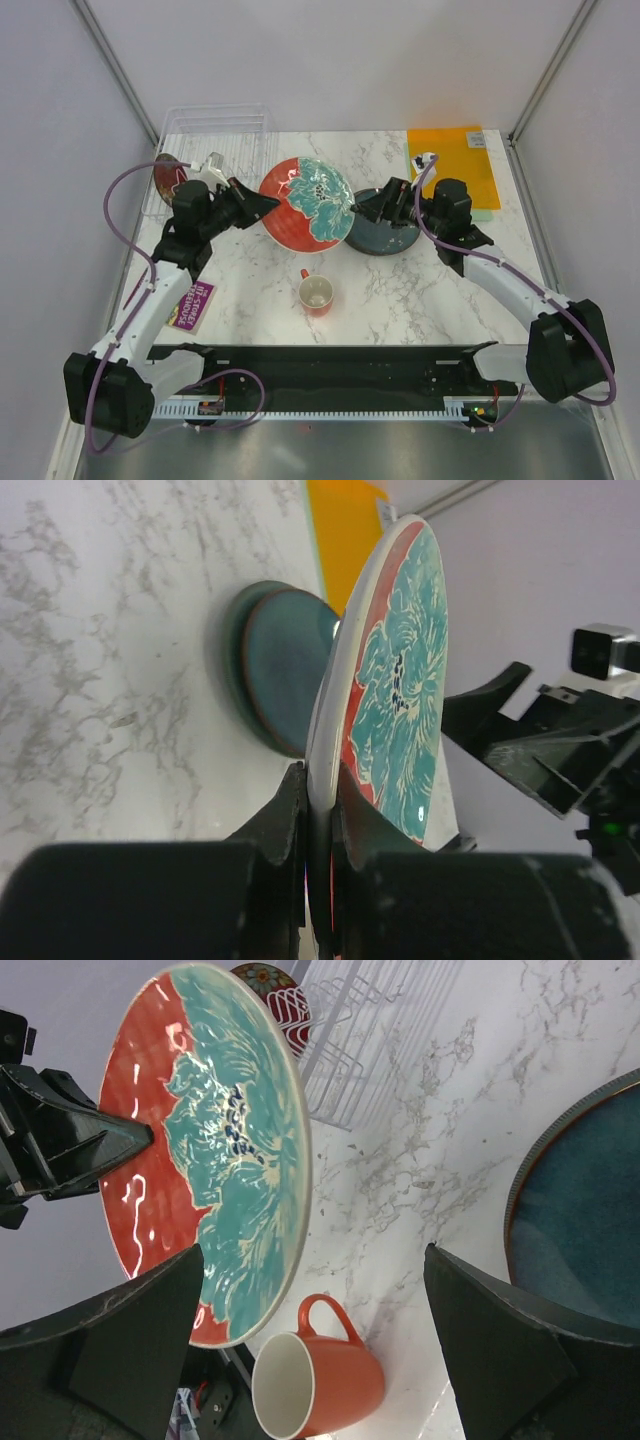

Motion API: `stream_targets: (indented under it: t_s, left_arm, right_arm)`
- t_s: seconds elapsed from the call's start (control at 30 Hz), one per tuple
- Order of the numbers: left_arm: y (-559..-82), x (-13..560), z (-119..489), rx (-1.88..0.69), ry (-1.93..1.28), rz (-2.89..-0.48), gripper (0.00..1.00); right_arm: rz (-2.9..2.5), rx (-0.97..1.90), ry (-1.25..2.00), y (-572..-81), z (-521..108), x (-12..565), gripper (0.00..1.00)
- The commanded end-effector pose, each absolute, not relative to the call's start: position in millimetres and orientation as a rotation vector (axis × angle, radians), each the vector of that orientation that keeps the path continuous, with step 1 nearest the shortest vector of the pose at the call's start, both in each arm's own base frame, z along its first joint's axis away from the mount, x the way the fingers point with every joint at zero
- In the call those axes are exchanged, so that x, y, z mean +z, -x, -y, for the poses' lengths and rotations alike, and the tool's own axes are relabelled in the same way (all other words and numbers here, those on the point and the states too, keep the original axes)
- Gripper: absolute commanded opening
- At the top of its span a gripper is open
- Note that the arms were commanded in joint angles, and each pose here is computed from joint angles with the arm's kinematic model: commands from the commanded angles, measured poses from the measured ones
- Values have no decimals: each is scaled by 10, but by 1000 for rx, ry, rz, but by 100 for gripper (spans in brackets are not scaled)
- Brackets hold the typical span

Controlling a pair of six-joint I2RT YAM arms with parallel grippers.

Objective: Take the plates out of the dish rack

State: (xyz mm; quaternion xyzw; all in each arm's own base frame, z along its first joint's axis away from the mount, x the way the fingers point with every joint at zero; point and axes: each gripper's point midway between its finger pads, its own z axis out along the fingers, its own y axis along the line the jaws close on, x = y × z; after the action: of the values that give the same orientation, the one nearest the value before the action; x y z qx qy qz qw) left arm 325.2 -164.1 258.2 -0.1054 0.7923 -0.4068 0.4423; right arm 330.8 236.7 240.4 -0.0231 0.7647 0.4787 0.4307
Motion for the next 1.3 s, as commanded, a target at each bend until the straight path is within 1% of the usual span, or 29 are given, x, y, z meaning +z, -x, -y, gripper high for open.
stream_targets:
  t_s: [0.0,0.2,0.27,0.3,0.33,0.4,0.43,0.5,0.53,0.57,0.6,0.73,0.83,0.87,0.97,1.03,1.07,1.13,1.23,1.27]
  left_arm:
    - [-3075,3708,1927,-1331,118,-1575,2]
    - [-2999,3625,2034,-1378,107,-1585,2]
    - [-2982,3605,2052,-1386,106,-1580,2]
    - [-2972,3566,2067,-1392,112,-1589,2]
    - [-2967,3546,2072,-1392,114,-1592,2]
    - [-2960,3493,2086,-1399,120,-1600,2]
    - [-2959,3482,2086,-1403,123,-1599,2]
    - [-2960,3436,2105,-1414,128,-1601,2]
    - [-2969,3421,2108,-1417,131,-1603,2]
    - [-2964,3414,2113,-1420,132,-1603,2]
    - [-2967,3395,2120,-1421,132,-1605,2]
    - [-2982,3294,2115,-1412,142,-1619,2]
    - [-3007,3171,2080,-1368,158,-1644,35]
    - [-3020,3128,2064,-1334,147,-1657,53]
    - [-3079,2978,1965,-1198,147,-1721,74]
    - [-3124,2815,1853,-1089,186,-1786,80]
    - [-3128,2837,1803,-1034,157,-1779,81]
    - [-3138,2736,1694,-945,179,-1815,82]
    - [-3110,2732,1524,-824,170,-1804,83]
    - [-3090,2673,1463,-759,131,-1818,83]
  right_arm:
    - [-1856,1281,68,-3294,-2505,2445,98]
    - [-1822,1345,87,-3292,-2596,2464,96]
    - [-1806,1368,97,-3296,-2627,2485,91]
    - [-1806,1381,96,-3293,-2640,2487,85]
    - [-1802,1394,101,-3293,-2663,2485,65]
    - [-1796,1417,112,-3266,-2685,2485,53]
    - [-1783,1435,112,-3266,-2695,2499,43]
    - [-1780,1467,122,-3227,-2720,2487,33]
    - [-1770,1485,123,-3228,-2734,2501,15]
    - [-1772,1491,119,-3229,-2733,2494,5]
    - [-1771,1499,127,-3213,-2744,2494,0]
    - [-1761,1469,110,-3224,-2706,2545,0]
    - [-1786,1327,79,-3327,-2574,2577,0]
    - [-1776,1259,93,-3393,-2508,2636,0]
    - [-1777,1142,34,-3529,-2233,2785,0]
    - [-1774,1106,21,-3575,-2078,2864,0]
    - [-1753,1080,-5,-3666,-1922,2947,0]
    - [-1753,1058,-26,-3742,-1775,2978,0]
    - [-1765,1011,-71,-3895,-1524,2971,0]
    - [-1775,991,-98,-3963,-1432,2946,0]
